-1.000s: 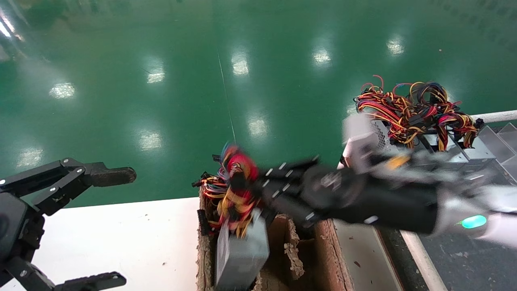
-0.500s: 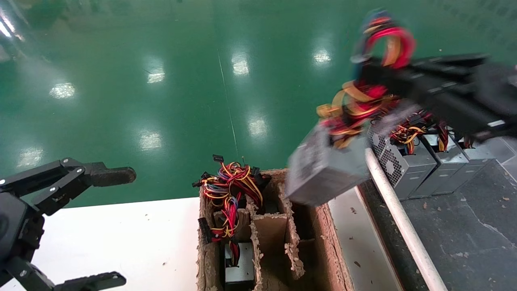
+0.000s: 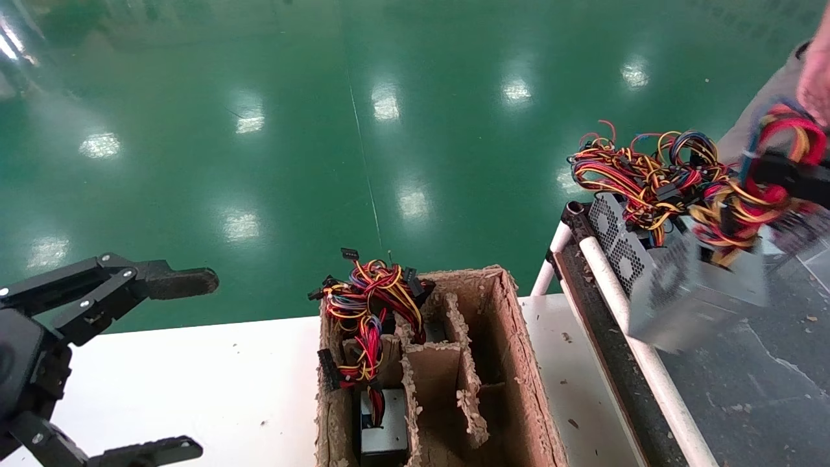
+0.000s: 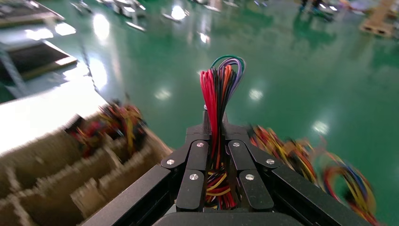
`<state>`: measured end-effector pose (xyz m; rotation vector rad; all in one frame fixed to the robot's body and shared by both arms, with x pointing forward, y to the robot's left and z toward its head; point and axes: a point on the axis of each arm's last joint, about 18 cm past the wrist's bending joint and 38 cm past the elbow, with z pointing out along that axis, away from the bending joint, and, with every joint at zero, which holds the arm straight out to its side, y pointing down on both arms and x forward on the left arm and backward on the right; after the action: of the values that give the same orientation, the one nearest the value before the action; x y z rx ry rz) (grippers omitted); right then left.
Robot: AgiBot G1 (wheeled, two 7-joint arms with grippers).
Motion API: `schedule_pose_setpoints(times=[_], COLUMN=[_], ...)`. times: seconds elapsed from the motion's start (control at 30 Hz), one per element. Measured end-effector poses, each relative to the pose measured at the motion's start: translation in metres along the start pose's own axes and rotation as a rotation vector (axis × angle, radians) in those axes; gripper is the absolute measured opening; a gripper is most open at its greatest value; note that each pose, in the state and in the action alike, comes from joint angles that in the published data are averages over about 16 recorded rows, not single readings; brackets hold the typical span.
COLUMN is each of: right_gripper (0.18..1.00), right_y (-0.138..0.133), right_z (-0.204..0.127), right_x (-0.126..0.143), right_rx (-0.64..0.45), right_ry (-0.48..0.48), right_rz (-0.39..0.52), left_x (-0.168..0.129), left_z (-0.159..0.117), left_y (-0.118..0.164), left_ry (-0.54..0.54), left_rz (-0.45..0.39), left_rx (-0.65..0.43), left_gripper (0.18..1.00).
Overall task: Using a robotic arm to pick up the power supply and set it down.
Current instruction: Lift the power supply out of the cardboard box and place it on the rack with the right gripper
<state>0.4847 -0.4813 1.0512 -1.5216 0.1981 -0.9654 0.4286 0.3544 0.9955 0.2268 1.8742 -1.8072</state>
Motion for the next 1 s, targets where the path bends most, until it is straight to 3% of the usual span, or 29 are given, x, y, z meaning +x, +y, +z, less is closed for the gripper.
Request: schedule_pose_setpoints(times=[0.53, 1.0], right_gripper=[0.218, 0.218], right_y=[0.034, 0.049], right_z=[-0.046, -0.039], right_x=[0.01, 0.008], right_rx=[-0.116, -0.156], right_ry=[0.105, 0.083], right_rz=[0.006, 0.015], left_x=[0.0, 0.0], left_z=[0.0, 0.0], left_y=[0.0, 0.0], left_ry=[0.0, 0.0], left_rz=[0.0, 0.0], left_rx=[0.0, 0.0], left_gripper=[1.001, 1.001])
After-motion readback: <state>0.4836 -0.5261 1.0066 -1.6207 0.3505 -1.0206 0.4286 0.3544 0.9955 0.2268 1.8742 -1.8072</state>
